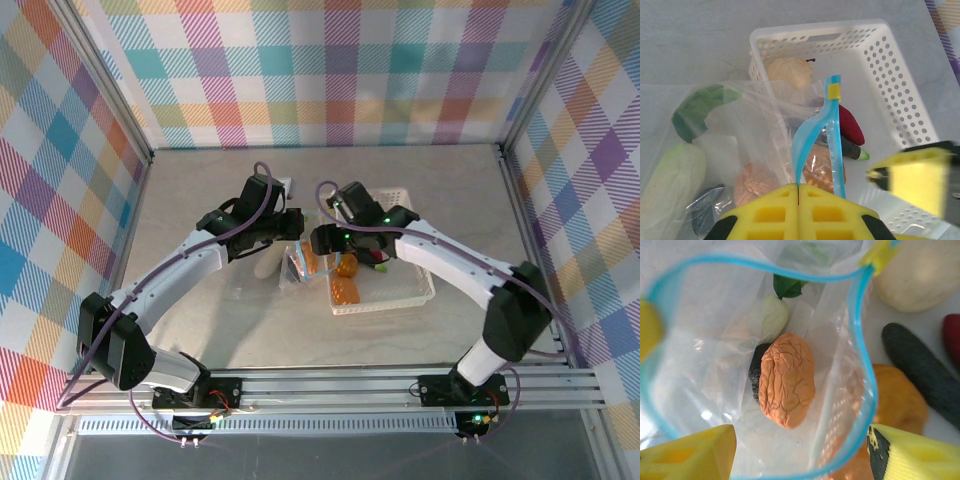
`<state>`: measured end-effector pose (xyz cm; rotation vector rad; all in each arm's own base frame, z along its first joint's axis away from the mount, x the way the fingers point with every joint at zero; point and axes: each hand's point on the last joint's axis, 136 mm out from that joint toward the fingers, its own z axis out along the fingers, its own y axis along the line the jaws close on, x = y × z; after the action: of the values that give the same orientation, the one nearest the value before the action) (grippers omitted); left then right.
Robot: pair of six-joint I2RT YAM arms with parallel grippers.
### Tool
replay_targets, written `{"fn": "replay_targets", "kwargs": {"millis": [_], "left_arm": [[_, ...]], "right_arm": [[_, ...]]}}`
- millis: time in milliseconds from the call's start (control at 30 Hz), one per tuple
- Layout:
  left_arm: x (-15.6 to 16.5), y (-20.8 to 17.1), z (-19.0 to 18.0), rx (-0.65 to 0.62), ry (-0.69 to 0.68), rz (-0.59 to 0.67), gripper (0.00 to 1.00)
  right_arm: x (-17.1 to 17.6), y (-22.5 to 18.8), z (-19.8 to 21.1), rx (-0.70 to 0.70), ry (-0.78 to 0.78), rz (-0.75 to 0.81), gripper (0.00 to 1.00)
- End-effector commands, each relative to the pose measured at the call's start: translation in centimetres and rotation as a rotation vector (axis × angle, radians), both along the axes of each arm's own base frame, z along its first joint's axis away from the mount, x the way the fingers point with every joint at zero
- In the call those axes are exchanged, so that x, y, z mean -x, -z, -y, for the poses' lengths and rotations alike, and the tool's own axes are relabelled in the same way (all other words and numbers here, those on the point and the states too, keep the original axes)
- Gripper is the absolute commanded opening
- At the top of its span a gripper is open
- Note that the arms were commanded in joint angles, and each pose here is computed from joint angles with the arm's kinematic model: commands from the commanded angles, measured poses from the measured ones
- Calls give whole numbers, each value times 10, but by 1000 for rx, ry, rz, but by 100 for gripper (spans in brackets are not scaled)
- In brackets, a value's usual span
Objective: Place the food in the zip-top bag and seal the zipper
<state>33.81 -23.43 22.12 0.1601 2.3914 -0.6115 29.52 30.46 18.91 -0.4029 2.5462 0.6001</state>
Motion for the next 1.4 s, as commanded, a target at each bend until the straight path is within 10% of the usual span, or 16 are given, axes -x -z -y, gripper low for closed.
{"fn": "replay_targets", "kwargs": {"millis": [0,267,1367], "left_arm": [[2,-12,-11,-4,-15,28,6],[7,-11,-16,-26,-14,20,6],[14,-18,-14,0,7,22,23]], "right_arm": [[19,-15,41,136,-25,22,71],[54,7,93,230,32,-68,71],[64,124,49,166,5,-368,81]]}}
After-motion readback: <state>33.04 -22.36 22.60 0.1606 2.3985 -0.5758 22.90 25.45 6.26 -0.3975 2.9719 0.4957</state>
